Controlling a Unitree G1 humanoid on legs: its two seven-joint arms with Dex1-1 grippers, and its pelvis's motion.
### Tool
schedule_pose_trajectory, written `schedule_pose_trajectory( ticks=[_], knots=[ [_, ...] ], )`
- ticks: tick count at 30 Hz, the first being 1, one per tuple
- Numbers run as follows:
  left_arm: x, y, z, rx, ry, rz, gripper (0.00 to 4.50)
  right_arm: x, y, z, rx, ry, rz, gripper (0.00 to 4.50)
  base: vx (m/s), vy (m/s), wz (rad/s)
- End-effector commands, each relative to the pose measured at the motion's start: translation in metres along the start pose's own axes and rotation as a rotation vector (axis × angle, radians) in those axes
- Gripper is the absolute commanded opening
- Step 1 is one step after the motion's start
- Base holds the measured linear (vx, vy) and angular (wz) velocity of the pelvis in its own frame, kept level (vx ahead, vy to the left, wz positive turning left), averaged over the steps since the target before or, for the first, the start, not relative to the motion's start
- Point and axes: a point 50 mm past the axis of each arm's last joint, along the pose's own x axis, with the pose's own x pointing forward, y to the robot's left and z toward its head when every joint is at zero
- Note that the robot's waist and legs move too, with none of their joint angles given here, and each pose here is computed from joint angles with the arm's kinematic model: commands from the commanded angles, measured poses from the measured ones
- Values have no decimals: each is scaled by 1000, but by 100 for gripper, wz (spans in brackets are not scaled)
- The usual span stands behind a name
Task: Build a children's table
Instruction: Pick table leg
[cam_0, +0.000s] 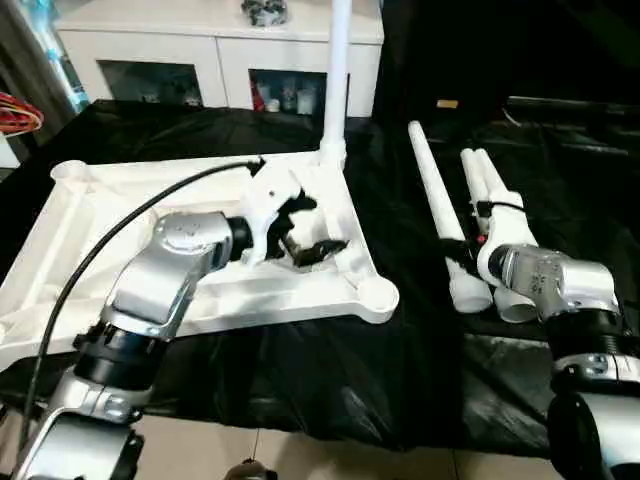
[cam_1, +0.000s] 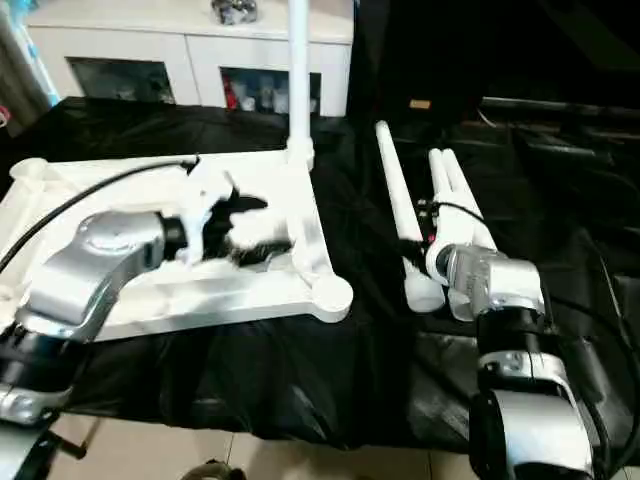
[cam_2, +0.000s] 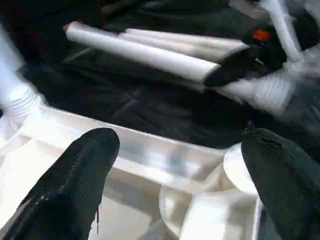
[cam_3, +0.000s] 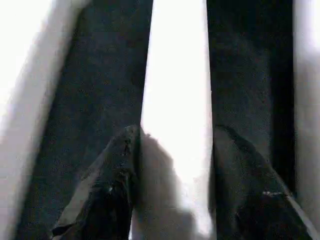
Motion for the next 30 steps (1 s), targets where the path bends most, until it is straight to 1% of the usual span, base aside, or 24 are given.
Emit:
schedule_pose_trajectory(
  ticks=[1, 2, 3, 5, 7, 8, 10, 12, 15, 16, 17, 19, 21, 22, 25, 28, 30],
  knots=[
    [3, 2, 7, -62, -16, 24, 450, -7, 10, 18, 12, -150, 109, 186, 0, 0, 0],
    [4, 1, 8, -79, -29, 22, 450, -8, 12, 19, 16, -167, 126, 186, 0, 0, 0],
    [11, -3, 17, -181, -94, 20, 450, -16, 17, 22, 47, -246, 215, 186, 0, 0, 0],
    [15, -4, 21, -242, -129, 28, 450, -21, 19, 23, 65, -288, 262, 185, 0, 0, 0],
    [22, -11, 28, -354, -191, -3, 450, -34, 24, 25, 114, -371, 381, 185, 0, 0, 0],
    [22, -11, 28, -354, -191, -3, 450, -34, 24, 25, 114, -371, 381, 185, 0, 0, 0],
    [26, -18, 34, -418, -240, -44, 450, -45, 30, 26, 144, -421, 481, 185, 0, 0, 0],
    [28, -21, 38, -471, -266, -70, 450, -53, 36, 25, 152, -444, 554, 185, 0, 0, 0],
    [30, -28, 44, -545, -299, -127, 450, -64, 46, 22, 144, -453, 668, 185, 0, 0, 0],
    [31, -31, 46, -559, -304, -145, 450, -66, 50, 20, 130, -451, 708, 185, 0, 0, 0],
    [31, -31, 47, -562, -305, -148, 450, -67, 51, 20, 127, -451, 716, 185, 0, 0, 0],
    [32, -35, 49, -591, -317, -173, 450, -70, 58, 17, 131, -431, 779, 185, 0, 0, 0],
    [32, -38, 51, -616, -330, -195, 450, -72, 63, 15, 129, -418, 816, 185, 0, 0, 0],
    [32, -38, 52, -619, -331, -197, 450, -73, 63, 14, 128, -417, 819, 185, 0, 0, 0],
    [31, -41, 57, -655, -366, -233, 450, -74, 70, 9, 103, -380, 858, 185, 0, 0, 0],
    [30, -42, 58, -658, -369, -239, 450, -74, 73, 7, 86, -360, 874, 185, 0, 0, 0],
    [31, -42, 58, -661, -366, -233, 450, -73, 75, 5, 60, -340, 873, 185, 0, 0, 0]
  ],
)
